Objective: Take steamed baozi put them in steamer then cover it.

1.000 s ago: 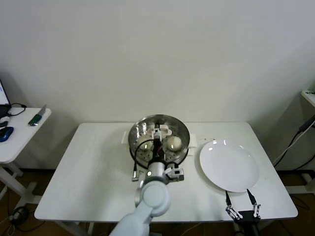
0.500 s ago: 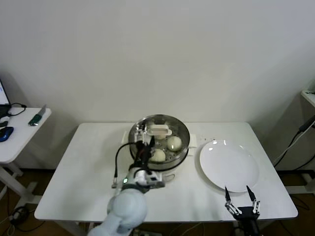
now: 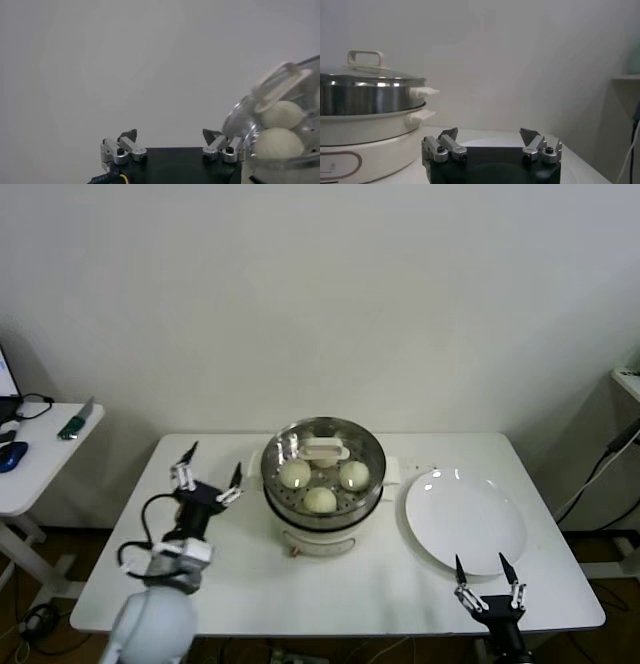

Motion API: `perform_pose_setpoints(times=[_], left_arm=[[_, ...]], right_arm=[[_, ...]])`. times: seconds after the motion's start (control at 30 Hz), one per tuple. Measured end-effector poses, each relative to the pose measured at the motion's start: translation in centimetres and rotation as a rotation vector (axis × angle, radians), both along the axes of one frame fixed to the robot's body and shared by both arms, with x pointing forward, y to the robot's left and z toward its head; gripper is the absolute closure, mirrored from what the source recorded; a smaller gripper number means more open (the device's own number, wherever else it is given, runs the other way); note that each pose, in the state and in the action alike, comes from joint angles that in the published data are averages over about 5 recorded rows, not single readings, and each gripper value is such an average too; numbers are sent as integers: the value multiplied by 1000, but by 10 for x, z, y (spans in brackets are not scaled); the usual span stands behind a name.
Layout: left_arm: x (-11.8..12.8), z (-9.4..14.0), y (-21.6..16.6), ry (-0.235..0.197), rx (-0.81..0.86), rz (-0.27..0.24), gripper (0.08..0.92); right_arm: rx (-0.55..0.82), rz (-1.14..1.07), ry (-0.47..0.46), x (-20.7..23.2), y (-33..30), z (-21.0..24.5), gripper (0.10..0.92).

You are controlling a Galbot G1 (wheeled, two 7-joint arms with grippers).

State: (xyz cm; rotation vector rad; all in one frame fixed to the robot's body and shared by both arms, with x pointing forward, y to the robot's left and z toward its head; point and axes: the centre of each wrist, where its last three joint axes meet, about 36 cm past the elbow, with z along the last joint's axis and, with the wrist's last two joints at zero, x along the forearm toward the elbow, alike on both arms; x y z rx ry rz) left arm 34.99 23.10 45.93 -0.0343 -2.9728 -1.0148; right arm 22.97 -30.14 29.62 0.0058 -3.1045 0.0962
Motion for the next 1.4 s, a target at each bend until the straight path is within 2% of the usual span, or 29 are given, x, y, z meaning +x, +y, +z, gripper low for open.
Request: perform_pose_setpoints(times=[0.3,0.63,0.97,1.4], left_arm=[[-32,-38,59,50,-324,58,177],[-67,-94,78,96,-589,118,177],[-94,-146,72,136,-683,155,177],[-116,-166,62,144,-716,158,177]], right_arm=[[0,-5,-8,-1,-2,-7,200],[8,-8,-11,-1,-1,-13,200],[12,-8,-2,-3,-4,-17,200],[11,-6,11,-6,-5,-19,200]])
